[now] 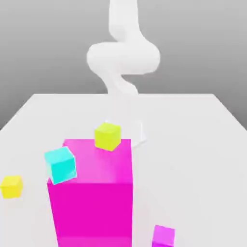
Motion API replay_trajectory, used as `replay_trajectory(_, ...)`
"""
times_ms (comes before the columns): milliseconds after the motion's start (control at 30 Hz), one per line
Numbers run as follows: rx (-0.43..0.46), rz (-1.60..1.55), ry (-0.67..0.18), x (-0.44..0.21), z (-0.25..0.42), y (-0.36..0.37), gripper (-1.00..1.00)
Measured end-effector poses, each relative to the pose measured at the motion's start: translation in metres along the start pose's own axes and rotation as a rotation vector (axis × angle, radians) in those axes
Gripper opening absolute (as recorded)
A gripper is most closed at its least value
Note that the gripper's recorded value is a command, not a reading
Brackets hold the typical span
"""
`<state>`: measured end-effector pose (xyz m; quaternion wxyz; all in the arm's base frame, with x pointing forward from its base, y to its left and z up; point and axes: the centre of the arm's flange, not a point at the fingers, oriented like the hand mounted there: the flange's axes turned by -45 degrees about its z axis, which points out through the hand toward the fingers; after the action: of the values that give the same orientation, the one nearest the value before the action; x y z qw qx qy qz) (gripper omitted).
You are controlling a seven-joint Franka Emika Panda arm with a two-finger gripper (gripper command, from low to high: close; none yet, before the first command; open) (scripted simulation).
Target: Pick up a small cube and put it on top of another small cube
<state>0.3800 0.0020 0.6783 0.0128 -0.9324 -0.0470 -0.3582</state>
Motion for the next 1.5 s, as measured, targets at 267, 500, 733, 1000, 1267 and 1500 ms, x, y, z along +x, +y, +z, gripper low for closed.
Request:
replay_trajectory(267,0.174,-0.298,-0.194,-0.017,0.153,-0.018,0.0)
replay_trajectory(500,0.294,-0.559,-0.342,-0.067,0.272,-0.047,0.0)
replay_trajectory(733,0.387,-0.841,-0.483,-0.141,0.37,-0.076,0.0)
replay_trajectory(1000,0.446,-1.136,-0.626,-0.235,0.451,-0.084,0.0)
replay_trajectory(1267,0.45,-1.149,-0.635,-0.271,0.489,-0.085,-1.0)
replay_trajectory(1500,0.451,-1.15,-0.635,-0.239,0.454,-0.084,-1.0)
